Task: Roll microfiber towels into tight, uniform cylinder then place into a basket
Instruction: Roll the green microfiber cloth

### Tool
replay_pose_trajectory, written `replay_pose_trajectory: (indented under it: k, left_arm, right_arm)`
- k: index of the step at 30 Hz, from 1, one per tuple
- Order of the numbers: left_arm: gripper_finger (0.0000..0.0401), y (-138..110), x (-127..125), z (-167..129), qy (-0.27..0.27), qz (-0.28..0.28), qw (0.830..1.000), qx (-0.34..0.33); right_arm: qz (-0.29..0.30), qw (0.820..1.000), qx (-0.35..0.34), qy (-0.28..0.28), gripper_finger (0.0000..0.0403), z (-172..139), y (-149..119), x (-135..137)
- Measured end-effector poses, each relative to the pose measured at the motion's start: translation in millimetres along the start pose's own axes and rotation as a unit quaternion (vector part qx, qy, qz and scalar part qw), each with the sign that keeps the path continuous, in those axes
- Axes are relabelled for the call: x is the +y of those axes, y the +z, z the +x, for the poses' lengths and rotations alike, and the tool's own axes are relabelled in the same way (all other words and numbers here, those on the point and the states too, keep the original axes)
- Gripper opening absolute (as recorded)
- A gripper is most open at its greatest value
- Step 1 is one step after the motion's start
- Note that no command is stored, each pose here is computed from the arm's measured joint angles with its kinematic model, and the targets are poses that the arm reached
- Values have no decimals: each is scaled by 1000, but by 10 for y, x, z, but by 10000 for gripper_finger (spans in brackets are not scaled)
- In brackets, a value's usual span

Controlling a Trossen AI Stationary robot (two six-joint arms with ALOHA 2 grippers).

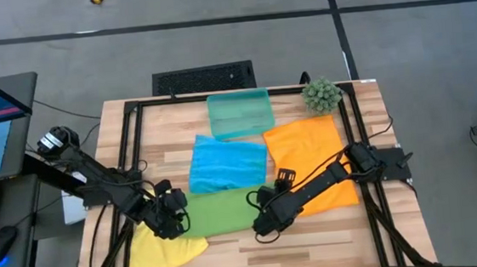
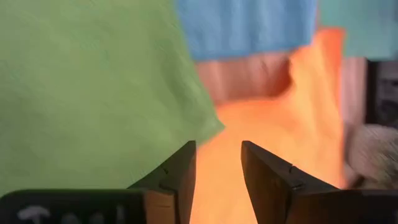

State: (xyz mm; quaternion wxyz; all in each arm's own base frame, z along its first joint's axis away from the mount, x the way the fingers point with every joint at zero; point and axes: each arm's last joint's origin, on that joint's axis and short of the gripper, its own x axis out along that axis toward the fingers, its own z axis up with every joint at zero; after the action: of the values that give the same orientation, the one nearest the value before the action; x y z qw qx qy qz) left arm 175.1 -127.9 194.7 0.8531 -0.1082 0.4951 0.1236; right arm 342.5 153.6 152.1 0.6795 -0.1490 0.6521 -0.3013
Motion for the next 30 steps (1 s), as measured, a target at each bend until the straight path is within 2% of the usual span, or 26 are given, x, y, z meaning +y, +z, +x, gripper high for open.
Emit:
replay_pose_trajectory:
  k: [3,8,12,15,24,28,30]
  left_arm:
    - [165,76,-19,-47,-2,12,1000,-9]
    - [167,248,-114,-175,-9,47,996,-72]
    - [167,308,-198,-154,-29,30,990,-138]
    - [167,272,-292,-44,-36,36,986,-157]
    - [167,117,-654,466,-41,80,984,-156]
    - [167,121,-781,682,-60,79,979,-176]
    - [167,116,-803,745,-69,85,979,-172]
  right_arm:
    - [-5,999,24,-26,145,-5,-55,-54]
    - [-16,996,53,-76,133,-33,-145,-141]
    - [-9,996,18,-83,121,-99,-141,-177]
    - [3,997,-6,-83,112,-204,-140,-268]
    - [69,991,-108,-34,96,-630,-178,-728]
    - [83,985,-150,10,93,-669,-10,-902]
    - [72,985,-153,40,86,-614,122,-976]
